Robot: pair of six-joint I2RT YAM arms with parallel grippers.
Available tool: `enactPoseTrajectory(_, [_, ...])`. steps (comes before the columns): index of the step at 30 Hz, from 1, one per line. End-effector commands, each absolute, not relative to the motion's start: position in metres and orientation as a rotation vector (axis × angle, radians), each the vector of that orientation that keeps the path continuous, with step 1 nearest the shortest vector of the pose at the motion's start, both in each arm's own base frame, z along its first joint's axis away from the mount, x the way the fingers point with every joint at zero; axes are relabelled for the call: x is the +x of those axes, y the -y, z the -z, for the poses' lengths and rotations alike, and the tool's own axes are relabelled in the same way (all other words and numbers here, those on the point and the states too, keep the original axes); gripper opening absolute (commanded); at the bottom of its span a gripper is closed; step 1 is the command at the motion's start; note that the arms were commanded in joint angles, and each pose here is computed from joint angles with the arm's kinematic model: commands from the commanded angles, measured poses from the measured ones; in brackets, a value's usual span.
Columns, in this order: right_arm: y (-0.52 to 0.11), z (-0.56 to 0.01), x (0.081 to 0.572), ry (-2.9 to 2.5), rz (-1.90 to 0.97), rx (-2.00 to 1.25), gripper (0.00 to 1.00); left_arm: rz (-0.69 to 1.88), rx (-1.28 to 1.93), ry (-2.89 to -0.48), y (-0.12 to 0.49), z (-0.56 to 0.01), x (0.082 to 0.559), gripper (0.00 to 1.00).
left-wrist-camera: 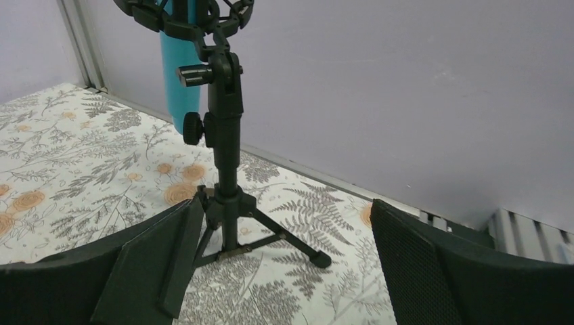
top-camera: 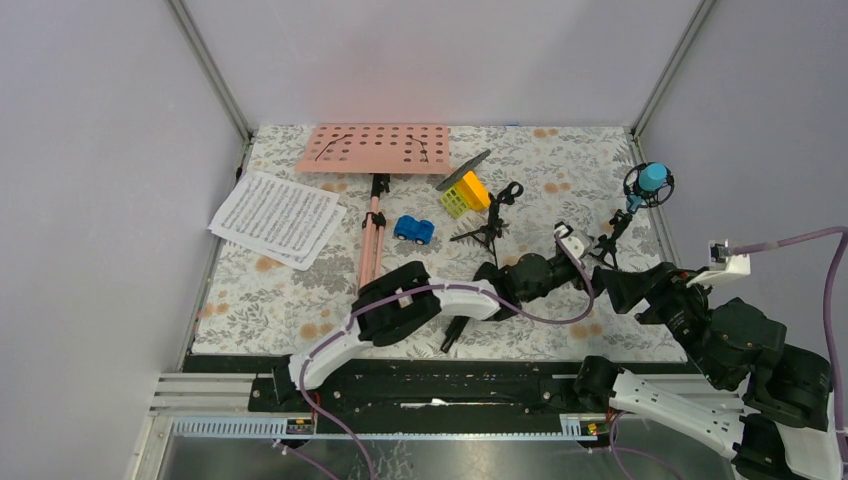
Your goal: Pack up the instrument practice props
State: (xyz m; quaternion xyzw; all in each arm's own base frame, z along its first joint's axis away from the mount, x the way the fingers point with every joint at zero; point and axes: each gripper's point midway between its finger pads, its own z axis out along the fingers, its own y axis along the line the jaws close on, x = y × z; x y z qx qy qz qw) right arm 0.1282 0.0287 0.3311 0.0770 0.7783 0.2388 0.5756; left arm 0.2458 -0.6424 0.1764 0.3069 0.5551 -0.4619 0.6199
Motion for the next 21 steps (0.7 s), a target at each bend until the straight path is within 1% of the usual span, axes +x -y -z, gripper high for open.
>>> enactPoseTrajectory(1, [-0.021,-0.338,0.126,-1.798,-0.589,0.242,0.75,1.029,0.638,-1.224,0.660,-0.187,0.267,0.99])
enactPoseTrajectory(10, [-0.027,-0.332,0.122,-1.828,-0.629,0.241,0.78,0.973,0.499,-1.261,0.687,-0.169,0.307,0.98])
enactPoseTrajectory(16, [-0.031,-0.329,0.121,-1.842,-0.636,0.231,0.78,0.997,0.410,-1.263,0.689,-0.166,0.330,0.88])
enactPoseTrajectory(21, [-0.032,-0.323,0.120,-1.852,-0.645,0.236,0.79,1.022,0.376,-1.217,0.691,-0.170,0.332,0.82])
